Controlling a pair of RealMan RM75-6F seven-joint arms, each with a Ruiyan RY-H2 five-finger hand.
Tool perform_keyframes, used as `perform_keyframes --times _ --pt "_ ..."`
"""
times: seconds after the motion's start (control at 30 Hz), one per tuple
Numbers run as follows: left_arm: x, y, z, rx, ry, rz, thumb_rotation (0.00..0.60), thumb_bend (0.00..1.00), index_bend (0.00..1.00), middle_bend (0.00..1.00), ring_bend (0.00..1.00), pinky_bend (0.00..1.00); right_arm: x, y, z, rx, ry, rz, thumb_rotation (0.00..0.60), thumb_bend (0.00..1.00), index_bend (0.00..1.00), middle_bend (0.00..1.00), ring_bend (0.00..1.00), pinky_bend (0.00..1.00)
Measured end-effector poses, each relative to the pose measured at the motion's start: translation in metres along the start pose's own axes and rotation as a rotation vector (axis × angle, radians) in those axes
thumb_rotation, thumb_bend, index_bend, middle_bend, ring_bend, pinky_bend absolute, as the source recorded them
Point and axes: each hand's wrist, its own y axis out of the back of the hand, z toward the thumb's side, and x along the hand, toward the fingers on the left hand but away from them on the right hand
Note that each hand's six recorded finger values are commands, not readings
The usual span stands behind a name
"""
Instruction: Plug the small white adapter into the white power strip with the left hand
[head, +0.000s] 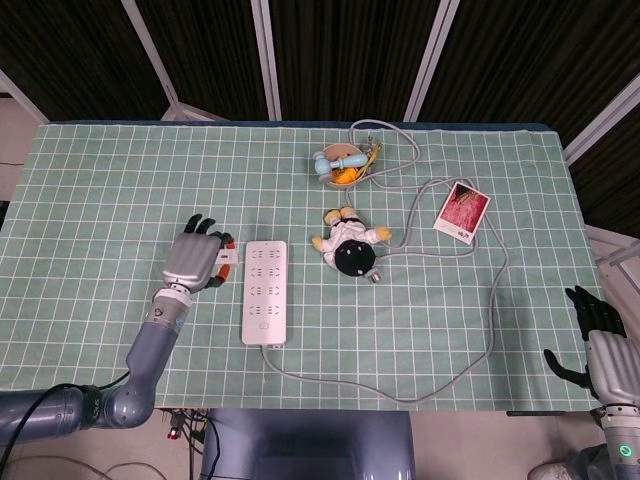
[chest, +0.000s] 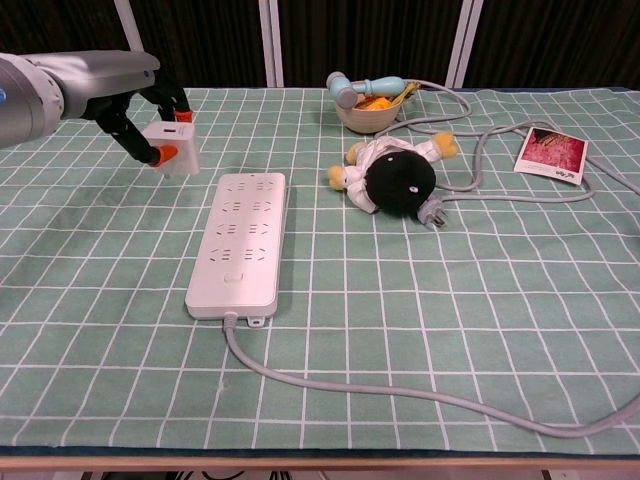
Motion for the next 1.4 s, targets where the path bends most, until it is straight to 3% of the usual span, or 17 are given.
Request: perform_keyframes --times 0.53,1.4 --pt "0.021 -0.023 0.034 -0.011 -0.033 -0.036 0.6 0.53 0.57 0.57 0.12 0.07 -0.001 0.0 -0.001 -0.021 -0.008 0.014 0.6 0.37 0.0 0.0 0.0 0.0" --pt "0.026 -0.031 0.054 -0.062 -0.052 -0.052 0.6 0.53 0.58 0.57 0.12 0.07 -0.001 0.0 -0.001 -0.028 -0.01 0.019 0.6 0.37 0.0 0.0 0.0 0.0"
